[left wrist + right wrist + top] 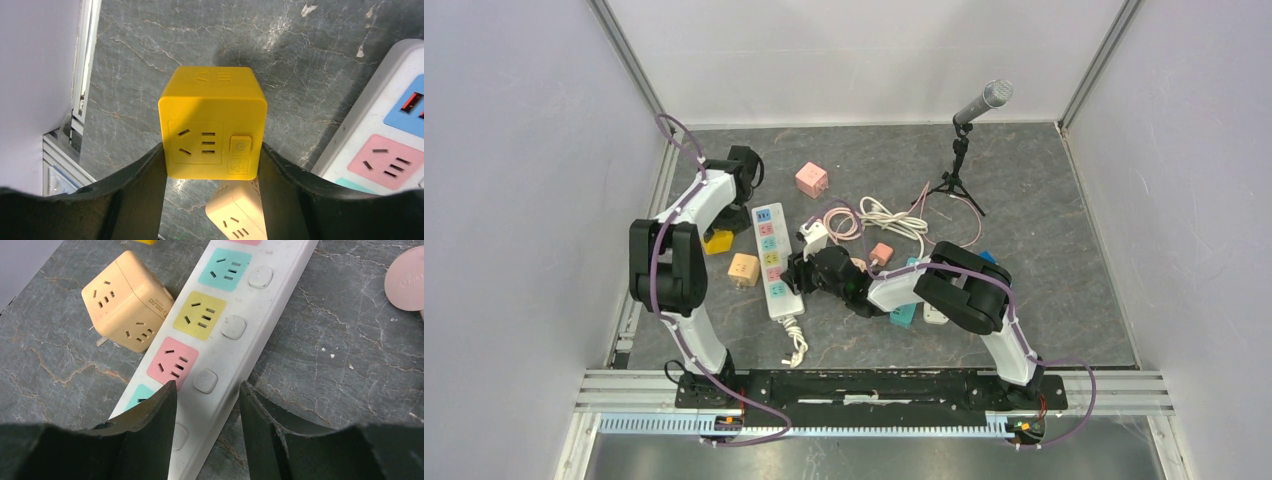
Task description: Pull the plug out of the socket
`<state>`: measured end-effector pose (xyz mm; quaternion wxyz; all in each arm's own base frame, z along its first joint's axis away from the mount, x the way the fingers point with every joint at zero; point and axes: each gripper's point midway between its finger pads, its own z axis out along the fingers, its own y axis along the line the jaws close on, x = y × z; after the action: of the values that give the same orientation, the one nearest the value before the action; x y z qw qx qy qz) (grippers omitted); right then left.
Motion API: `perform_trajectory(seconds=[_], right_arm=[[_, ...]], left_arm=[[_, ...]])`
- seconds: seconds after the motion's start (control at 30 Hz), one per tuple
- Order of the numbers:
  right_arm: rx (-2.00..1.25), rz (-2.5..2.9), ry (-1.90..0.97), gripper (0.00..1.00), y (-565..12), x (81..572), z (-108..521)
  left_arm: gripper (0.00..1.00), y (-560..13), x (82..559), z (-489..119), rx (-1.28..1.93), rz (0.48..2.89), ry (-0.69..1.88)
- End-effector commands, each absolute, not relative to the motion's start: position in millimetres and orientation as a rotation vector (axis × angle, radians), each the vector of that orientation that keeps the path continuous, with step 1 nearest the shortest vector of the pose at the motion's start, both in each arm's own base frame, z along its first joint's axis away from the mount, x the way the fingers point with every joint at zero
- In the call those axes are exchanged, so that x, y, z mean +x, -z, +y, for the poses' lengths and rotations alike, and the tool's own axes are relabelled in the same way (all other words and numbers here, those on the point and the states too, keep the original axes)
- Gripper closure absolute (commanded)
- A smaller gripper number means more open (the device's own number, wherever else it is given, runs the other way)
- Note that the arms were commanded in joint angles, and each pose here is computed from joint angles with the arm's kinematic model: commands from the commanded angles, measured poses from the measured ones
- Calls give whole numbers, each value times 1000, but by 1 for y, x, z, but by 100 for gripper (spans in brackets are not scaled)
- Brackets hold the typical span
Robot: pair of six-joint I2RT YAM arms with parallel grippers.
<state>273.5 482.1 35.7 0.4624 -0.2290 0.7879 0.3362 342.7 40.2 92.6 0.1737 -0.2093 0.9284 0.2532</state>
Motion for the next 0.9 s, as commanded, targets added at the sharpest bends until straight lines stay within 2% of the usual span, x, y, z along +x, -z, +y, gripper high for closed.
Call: perform_trajectory(seconds=[0.0,0.4,0.67,0.87], right_arm=[[-707,2175,-584,47,48,249,430],[-730,2164,-617,46,44,246,434],[-741,2125,-675,41,32,241,438],[-750,2109,-766,38,-8,236,452]], left_arm=[[47,-82,346,39,-646,2617,-724],[23,-81,355,20,-604,2675,-562],[0,-122,371,-3,-533,2634,-329],[0,-188,367,-18,-501,2493,-122]])
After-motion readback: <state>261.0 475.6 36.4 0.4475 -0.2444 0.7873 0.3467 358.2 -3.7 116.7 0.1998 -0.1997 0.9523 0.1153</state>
